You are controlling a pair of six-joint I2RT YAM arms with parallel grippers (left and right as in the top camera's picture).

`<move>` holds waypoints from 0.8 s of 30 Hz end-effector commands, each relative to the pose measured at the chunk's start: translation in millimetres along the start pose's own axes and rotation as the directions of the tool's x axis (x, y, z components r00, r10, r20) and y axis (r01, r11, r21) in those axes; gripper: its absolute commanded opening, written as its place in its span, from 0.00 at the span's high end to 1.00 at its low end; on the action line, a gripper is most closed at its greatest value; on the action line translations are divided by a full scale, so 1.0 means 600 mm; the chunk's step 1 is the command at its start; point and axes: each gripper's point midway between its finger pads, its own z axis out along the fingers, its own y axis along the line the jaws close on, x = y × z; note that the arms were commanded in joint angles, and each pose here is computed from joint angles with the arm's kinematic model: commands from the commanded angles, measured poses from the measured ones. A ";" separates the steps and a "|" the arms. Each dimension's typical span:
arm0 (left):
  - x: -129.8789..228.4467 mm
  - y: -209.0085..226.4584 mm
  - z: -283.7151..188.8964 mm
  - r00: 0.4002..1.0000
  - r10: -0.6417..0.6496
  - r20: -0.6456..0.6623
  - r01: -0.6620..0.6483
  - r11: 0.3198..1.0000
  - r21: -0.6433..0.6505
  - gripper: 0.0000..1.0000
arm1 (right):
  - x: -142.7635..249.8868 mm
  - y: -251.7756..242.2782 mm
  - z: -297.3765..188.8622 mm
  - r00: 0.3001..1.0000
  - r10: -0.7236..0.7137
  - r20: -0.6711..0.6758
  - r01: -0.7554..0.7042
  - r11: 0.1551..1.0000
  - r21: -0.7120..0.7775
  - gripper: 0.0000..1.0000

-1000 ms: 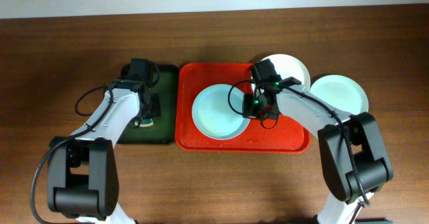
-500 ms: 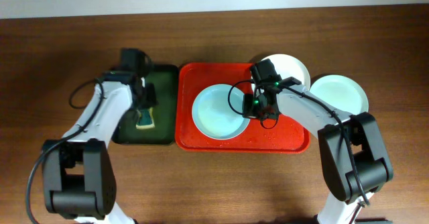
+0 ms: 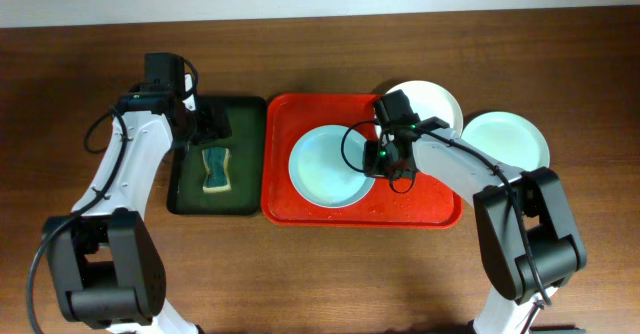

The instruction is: Clean dirty plates on tray and stack at the side

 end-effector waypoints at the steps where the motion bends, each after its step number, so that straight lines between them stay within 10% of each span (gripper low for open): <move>1: -0.008 -0.004 -0.007 1.000 0.007 0.013 -0.008 1.000 0.017 0.01 | 0.009 -0.010 0.009 1.000 -0.003 -0.011 0.004 1.000 0.031 0.88; 9: -0.039 -0.013 -0.014 0.997 -0.020 0.075 0.015 0.998 0.069 0.01 | 0.009 -0.010 0.009 1.000 0.015 -0.010 -0.014 0.999 0.031 0.87; 15: -0.126 0.074 -0.068 0.968 -0.134 0.210 0.126 0.991 0.054 0.00 | 0.009 -0.010 0.009 1.000 0.014 -0.009 -0.014 0.999 0.031 0.67; 21: -0.128 0.121 -0.071 0.959 -0.184 0.214 0.181 0.983 0.033 0.01 | 0.009 -0.009 0.009 1.000 0.015 -0.010 -0.014 0.999 0.029 0.76; 24: -0.128 0.123 -0.071 0.959 -0.187 0.214 0.184 0.982 0.033 0.01 | 0.016 0.007 0.009 0.999 0.015 -0.037 -0.016 0.999 -0.027 0.96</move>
